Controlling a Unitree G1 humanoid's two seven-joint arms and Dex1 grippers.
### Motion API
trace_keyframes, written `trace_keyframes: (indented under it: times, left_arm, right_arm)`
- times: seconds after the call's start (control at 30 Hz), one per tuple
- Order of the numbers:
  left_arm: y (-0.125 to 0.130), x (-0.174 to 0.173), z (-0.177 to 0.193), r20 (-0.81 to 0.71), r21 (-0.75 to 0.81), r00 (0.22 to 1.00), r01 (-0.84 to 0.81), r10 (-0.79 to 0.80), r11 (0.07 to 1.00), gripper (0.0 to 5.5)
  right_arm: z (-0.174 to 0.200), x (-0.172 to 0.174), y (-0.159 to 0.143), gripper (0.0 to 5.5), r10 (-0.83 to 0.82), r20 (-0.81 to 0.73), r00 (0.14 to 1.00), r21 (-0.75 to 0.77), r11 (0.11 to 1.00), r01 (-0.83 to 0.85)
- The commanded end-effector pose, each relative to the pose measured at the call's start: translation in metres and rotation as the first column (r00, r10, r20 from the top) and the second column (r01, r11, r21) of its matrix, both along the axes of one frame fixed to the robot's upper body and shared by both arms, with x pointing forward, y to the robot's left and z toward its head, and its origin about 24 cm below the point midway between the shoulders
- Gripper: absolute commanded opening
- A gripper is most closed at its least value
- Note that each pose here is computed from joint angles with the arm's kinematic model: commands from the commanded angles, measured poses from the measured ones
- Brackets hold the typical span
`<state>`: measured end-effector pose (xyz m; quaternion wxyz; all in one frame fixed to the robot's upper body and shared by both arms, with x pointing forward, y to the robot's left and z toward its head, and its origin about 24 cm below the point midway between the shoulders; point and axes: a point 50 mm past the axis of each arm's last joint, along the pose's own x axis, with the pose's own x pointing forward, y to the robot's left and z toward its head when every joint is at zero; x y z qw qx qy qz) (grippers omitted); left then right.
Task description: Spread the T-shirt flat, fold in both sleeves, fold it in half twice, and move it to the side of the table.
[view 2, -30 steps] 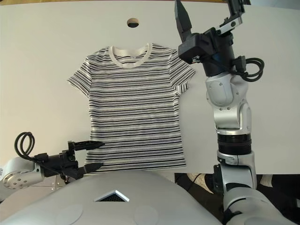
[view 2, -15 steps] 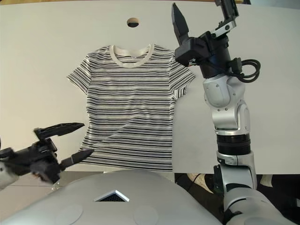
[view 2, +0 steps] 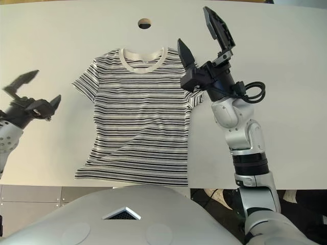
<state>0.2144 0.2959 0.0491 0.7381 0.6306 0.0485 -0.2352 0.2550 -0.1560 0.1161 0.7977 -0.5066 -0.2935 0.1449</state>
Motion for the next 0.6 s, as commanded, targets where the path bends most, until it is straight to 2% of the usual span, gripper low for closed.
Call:
trace_keyframes:
  times: [0.03, 0.17, 0.33, 0.47, 0.6]
  left_arm:
    - [-0.011, 0.017, -0.005, 0.023, 0.083, 0.996, 0.087, -0.089, 0.993, 4.7]
    - [-0.026, 0.036, -0.021, 0.014, 0.226, 0.984, 0.171, -0.179, 0.959, 4.7]
    - [-0.022, 0.044, -0.025, -0.019, 0.344, 0.978, 0.202, -0.208, 0.917, 4.7]
    - [-0.023, 0.053, -0.025, -0.02, 0.394, 0.971, 0.226, -0.237, 0.891, 4.7]
    - [-0.036, 0.054, -0.032, -0.035, 0.361, 0.956, 0.284, -0.291, 0.888, 4.7]
  right_arm:
    - [0.005, 0.001, -0.002, 4.2, -0.005, 0.024, 1.0, 0.001, 1.0, 0.005]
    - [0.004, 0.0, 0.001, 4.2, -0.001, 0.032, 0.999, 0.012, 1.0, 0.0]
    - [0.002, -0.003, -0.002, 4.2, -0.01, 0.031, 0.999, 0.011, 1.0, 0.009]
    - [-0.002, -0.004, 0.001, 4.2, -0.011, 0.023, 1.0, 0.017, 1.0, 0.011]
    - [-0.002, -0.004, 0.001, 4.2, -0.01, 0.023, 1.0, 0.019, 1.0, 0.01]
